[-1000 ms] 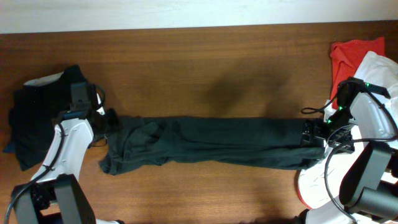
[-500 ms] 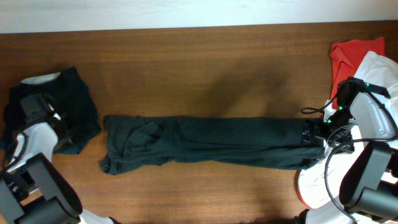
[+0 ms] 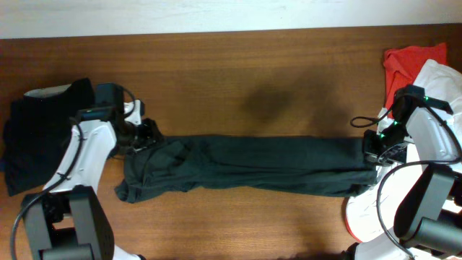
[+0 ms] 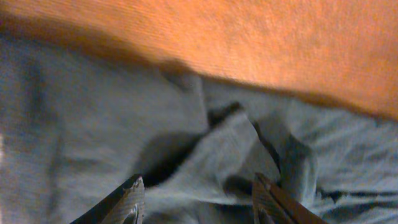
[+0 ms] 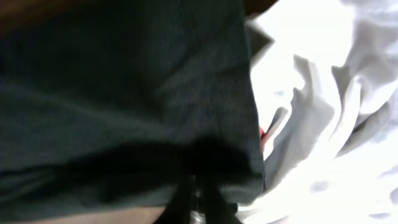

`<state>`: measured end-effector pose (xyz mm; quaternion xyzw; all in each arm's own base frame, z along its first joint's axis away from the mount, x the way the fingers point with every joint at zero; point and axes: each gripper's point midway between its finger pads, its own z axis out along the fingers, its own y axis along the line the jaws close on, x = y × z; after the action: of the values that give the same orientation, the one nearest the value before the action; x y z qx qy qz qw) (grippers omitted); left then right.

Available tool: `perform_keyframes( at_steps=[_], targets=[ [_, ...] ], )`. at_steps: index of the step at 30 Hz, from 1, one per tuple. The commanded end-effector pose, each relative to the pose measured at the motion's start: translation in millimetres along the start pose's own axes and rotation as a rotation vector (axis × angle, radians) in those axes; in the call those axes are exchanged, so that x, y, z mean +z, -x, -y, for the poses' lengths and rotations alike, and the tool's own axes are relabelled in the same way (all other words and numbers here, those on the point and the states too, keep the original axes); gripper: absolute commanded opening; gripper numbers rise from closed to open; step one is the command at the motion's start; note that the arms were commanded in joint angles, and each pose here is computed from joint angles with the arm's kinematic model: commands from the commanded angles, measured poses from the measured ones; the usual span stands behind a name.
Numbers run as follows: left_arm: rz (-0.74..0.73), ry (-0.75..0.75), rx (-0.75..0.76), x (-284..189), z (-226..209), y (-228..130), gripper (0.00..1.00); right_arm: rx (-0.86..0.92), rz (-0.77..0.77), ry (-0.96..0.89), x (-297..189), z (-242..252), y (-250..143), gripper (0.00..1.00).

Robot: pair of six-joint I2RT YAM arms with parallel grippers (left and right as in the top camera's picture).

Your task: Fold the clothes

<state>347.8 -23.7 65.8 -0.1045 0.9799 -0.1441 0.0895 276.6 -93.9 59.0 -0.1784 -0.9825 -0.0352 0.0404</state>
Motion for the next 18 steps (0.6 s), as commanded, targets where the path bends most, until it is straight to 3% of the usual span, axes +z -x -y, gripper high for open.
perform_keyframes(
  at_steps=[1,6,10,18],
  targets=[
    [-0.049,-0.013,0.066,1.2,17.5,-18.5,0.55,0.148,0.033,0.017,1.3,5.1,8.8,0.04],
    [-0.097,-0.005,0.058,1.1,17.0,-30.7,0.55,0.149,0.07,-0.001,4.7,20.4,16.3,0.04],
    [-0.104,-0.004,0.057,0.9,16.7,-32.2,0.55,0.279,0.128,-0.014,11.8,39.7,26.5,0.04],
    [-0.124,0.005,0.05,27.4,2.9,-53.2,0.55,0.299,0.067,-0.004,26.8,42.0,7.3,0.04]
  ],
)
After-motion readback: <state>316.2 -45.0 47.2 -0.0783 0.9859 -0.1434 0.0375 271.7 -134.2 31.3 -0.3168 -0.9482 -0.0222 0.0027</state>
